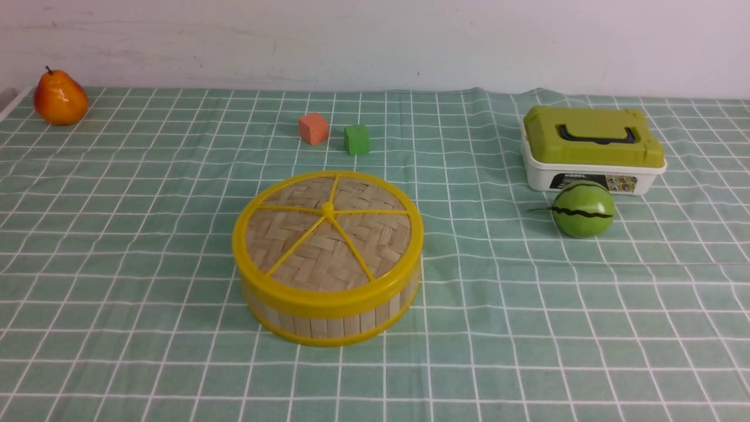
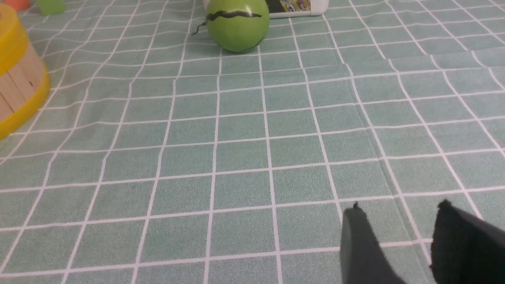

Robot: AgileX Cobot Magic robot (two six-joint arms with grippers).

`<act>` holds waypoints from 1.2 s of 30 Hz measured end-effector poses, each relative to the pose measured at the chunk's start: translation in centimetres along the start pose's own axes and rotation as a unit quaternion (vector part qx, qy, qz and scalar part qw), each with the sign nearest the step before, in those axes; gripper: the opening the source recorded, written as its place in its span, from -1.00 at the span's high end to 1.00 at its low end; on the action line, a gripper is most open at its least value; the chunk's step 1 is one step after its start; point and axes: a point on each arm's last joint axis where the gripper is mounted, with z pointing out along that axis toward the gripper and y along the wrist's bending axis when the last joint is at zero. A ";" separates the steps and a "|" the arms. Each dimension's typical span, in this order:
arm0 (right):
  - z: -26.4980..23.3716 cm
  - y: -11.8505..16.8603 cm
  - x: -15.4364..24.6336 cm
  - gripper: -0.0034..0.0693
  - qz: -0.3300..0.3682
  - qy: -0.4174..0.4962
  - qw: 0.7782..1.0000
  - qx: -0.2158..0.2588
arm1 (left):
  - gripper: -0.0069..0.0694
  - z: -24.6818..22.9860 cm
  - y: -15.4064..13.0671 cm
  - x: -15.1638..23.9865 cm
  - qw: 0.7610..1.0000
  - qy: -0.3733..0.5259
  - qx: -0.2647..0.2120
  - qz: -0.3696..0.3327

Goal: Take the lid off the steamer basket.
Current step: Use the left arm to lift the lid of the steamer

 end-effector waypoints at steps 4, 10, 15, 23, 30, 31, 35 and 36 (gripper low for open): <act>0.0 0.0 0.0 0.24 0.000 0.000 1.000 0.000 | 0.20 0.0 0.0 0.0 1.000 0.000 0.000 0.000; 0.0 0.0 0.0 0.24 0.000 0.000 1.000 0.000 | 0.20 0.0 0.0 0.0 1.000 0.000 0.000 0.000; 0.0 0.0 0.0 0.24 0.000 0.000 1.000 0.000 | 0.20 0.0 0.0 0.0 1.000 0.000 0.000 0.000; 0.0 0.0 0.0 0.24 0.000 0.000 1.000 0.000 | 0.20 0.0 -0.3 -0.2 0.998 -0.008 0.017 -0.061; 0.0 0.0 0.0 0.24 0.000 0.000 1.000 0.000 | 0.20 -0.2 -1.7 -0.3 0.916 0.020 0.093 -0.390; 0.0 0.0 0.0 0.24 0.000 0.000 1.000 0.000 | 0.20 -0.2 -1.8 -0.4 0.900 0.025 0.101 -0.424; 0.0 0.0 0.0 0.24 0.000 0.000 1.000 0.000 | 0.20 -0.3 -2.2 -0.6 0.864 0.031 0.119 -0.488; 0.0 0.0 0.0 0.24 0.000 0.000 1.000 0.000 | 0.20 -0.3 -2.2 -0.6 0.860 0.029 0.122 -0.495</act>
